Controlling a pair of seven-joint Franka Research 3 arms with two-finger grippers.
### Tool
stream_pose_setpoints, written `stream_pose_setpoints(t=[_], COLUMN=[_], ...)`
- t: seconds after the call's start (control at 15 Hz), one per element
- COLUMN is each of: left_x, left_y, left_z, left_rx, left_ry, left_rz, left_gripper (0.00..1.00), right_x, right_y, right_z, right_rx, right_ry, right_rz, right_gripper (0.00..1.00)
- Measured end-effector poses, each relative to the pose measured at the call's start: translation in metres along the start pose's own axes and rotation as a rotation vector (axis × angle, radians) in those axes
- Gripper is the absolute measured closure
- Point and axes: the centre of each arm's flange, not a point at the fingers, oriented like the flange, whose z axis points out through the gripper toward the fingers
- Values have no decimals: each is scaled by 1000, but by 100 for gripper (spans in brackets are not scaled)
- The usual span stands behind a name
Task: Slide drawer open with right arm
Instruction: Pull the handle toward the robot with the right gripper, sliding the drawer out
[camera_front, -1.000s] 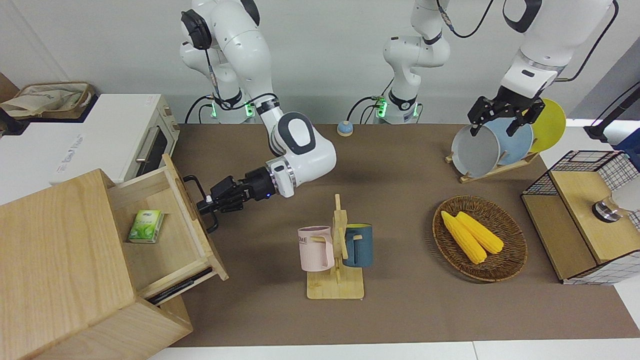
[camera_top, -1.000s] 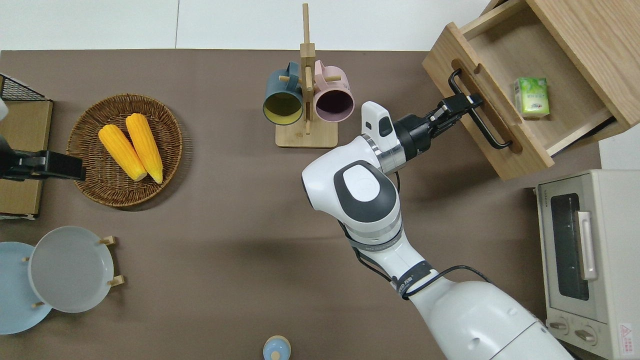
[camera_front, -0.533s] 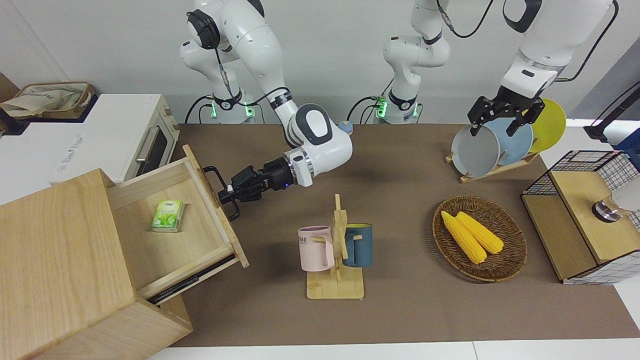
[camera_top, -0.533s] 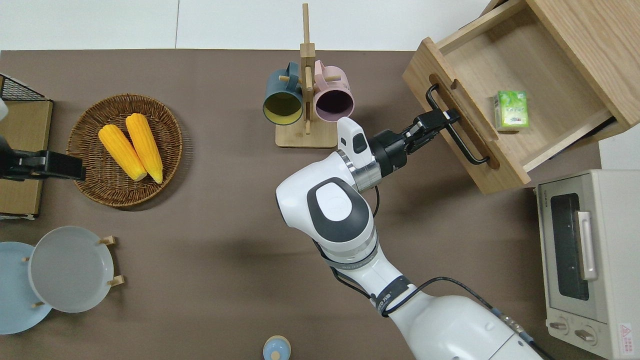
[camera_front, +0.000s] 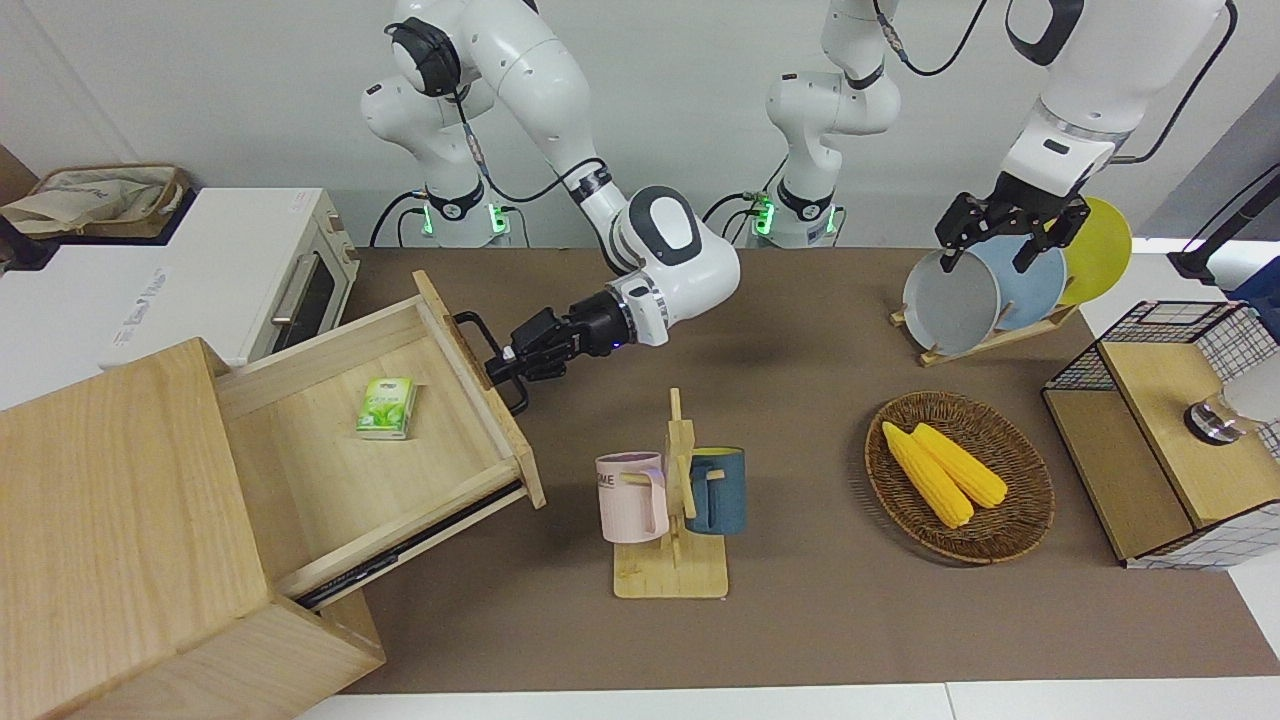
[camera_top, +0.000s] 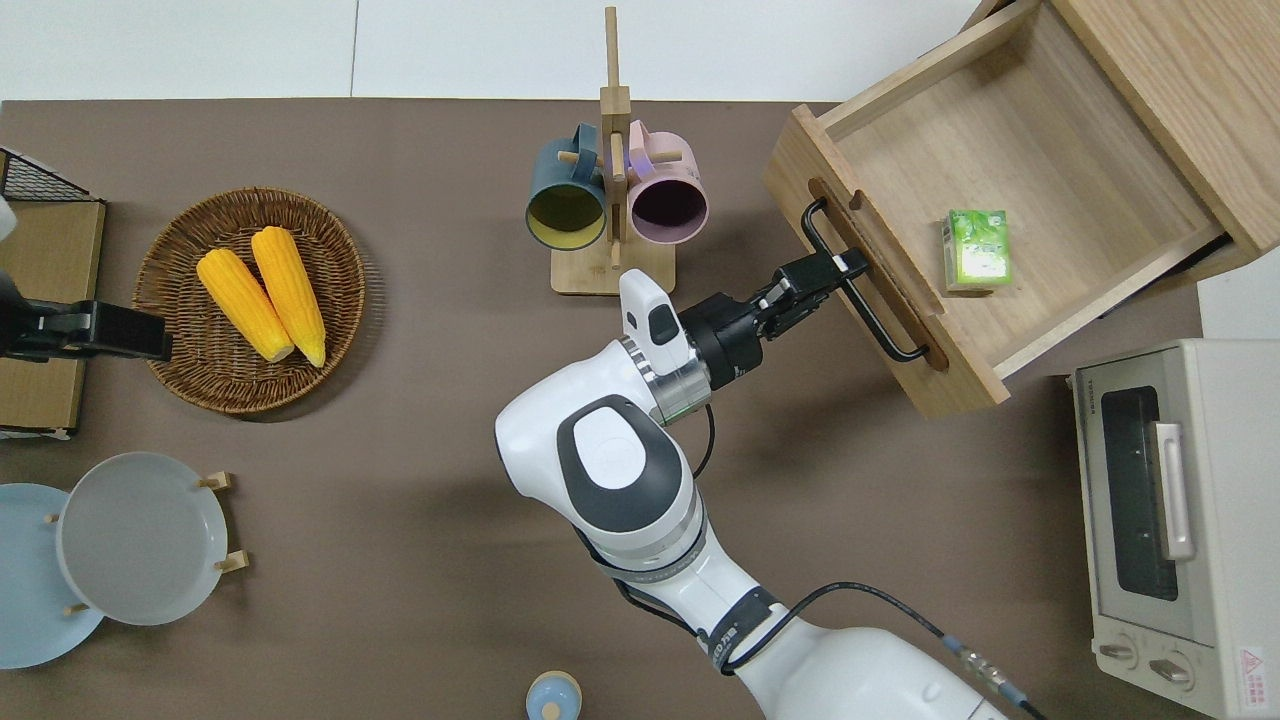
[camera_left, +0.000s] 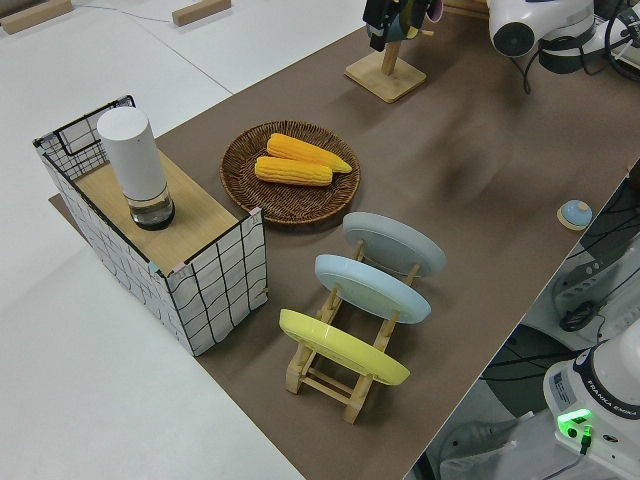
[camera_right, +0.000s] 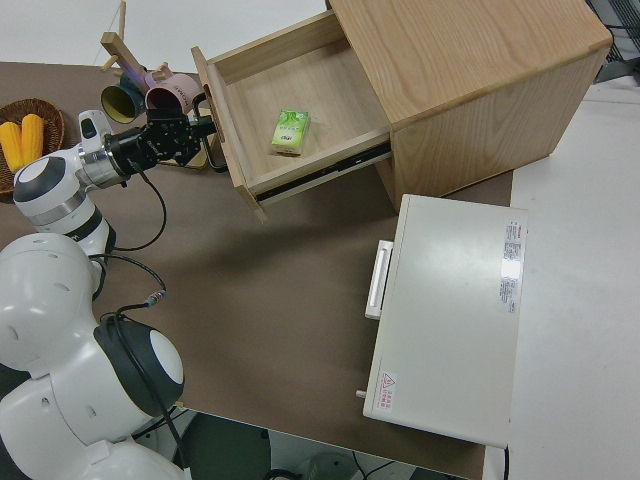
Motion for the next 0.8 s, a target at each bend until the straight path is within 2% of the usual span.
stream_pose_setpoints(t=[0.2,0.67,0.73,0.8], left_x=[0,0,0,0], left_y=[0,0,0,0], left_z=[0,0,0,0], left_rx=[0,0,0,0], left_ry=[0,0,0,0], left_rz=[0,0,0,0], left_gripper=[0,0,0,0], right_x=[0,0,0,0], right_y=[3,3,3,3], right_z=[-9,-10,-10,-11], right_rx=[9,11,11,10], right_ry=[6,5,5,6], right_rz=[3,3,2,-6], right_gripper=[82,82,81,74])
